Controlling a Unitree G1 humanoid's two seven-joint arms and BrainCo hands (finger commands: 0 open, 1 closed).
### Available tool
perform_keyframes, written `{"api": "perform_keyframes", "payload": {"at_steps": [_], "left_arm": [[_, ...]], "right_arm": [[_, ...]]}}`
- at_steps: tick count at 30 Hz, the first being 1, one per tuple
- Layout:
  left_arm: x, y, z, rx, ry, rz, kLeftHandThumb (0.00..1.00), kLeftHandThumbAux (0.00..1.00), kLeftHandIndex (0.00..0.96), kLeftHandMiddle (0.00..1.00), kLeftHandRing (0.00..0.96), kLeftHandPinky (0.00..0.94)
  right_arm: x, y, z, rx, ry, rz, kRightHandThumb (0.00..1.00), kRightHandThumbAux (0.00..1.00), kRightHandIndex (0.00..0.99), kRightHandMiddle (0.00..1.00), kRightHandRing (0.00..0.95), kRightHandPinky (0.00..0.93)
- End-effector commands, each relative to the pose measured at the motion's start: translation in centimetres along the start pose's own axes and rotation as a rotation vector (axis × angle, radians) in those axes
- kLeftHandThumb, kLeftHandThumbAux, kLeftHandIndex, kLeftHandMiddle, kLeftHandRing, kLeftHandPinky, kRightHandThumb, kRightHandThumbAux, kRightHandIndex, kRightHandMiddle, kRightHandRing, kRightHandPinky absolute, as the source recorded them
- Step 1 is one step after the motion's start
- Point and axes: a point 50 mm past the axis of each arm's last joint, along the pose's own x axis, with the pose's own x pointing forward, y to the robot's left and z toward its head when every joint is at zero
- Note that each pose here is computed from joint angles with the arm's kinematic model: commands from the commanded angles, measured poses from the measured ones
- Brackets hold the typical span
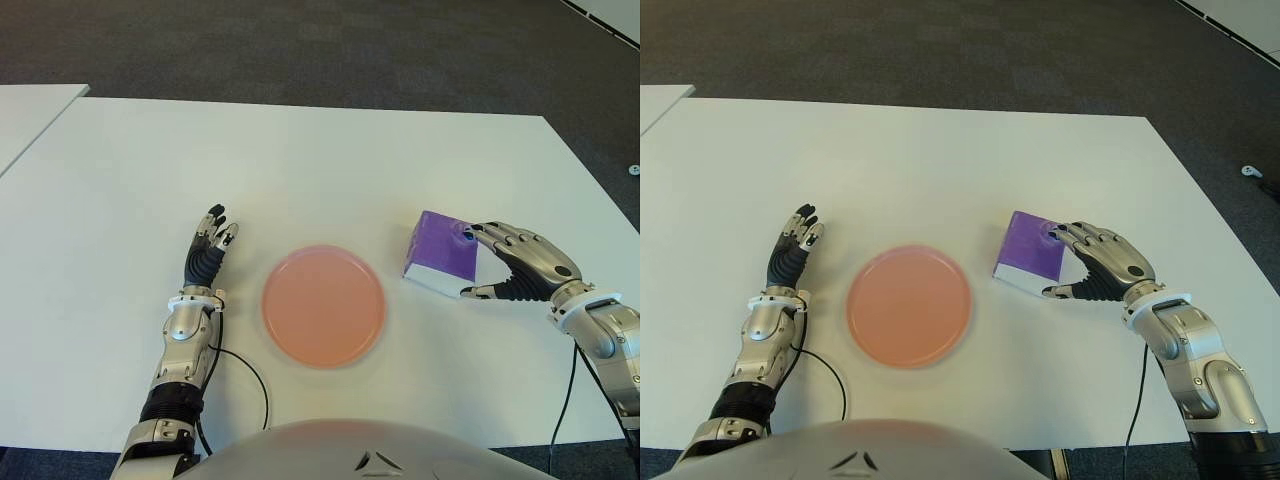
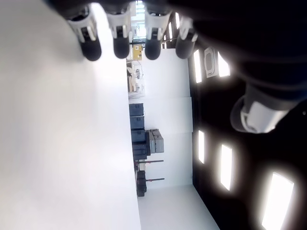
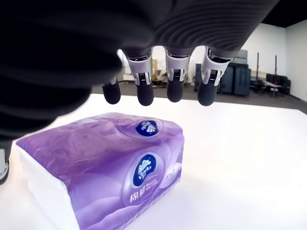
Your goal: Put the tissue paper into the plate.
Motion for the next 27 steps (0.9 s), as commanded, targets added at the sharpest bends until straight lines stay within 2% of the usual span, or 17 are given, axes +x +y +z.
{"api": "perform_keyframes", "payload": {"at_steps": [1, 3, 6, 27], "left_arm": [[-0.8, 0.2, -1.5, -0.003, 0.086, -0.004, 0.0, 0.473, 0.0, 0.0, 0.0, 0.0], [-0.8, 0.2, -1.5, -0.005, 0.086, -0.004, 0.0, 0.474, 0.0, 0.0, 0.0, 0.0], [-0.9, 0.2, -1.5, -0.003, 0.084, -0.006, 0.0, 0.474, 0.0, 0.0, 0.0, 0.0], [-1.0, 0.3, -1.6, 0.001, 0.086, 0.002, 0.0, 0.473, 0.0, 0.0, 0.0, 0.0]], "right_arm": [[0.8, -1.3, -0.1, -0.011, 0.016, -0.048, 0.106, 0.399, 0.0, 0.0, 0.0, 0.0], [0.9, -1.7, -0.2, -0.016, 0.021, -0.072, 0.105, 0.4, 0.0, 0.0, 0.0, 0.0], [0.9, -1.4, -0.2, -0.014, 0.029, -0.087, 0.108, 0.404, 0.0, 0.0, 0.0, 0.0], [2.0, -1.8, -0.8, -0.004, -0.01, -0.137, 0.149, 0.424, 0.0, 0.0, 0.0, 0.0]]}}
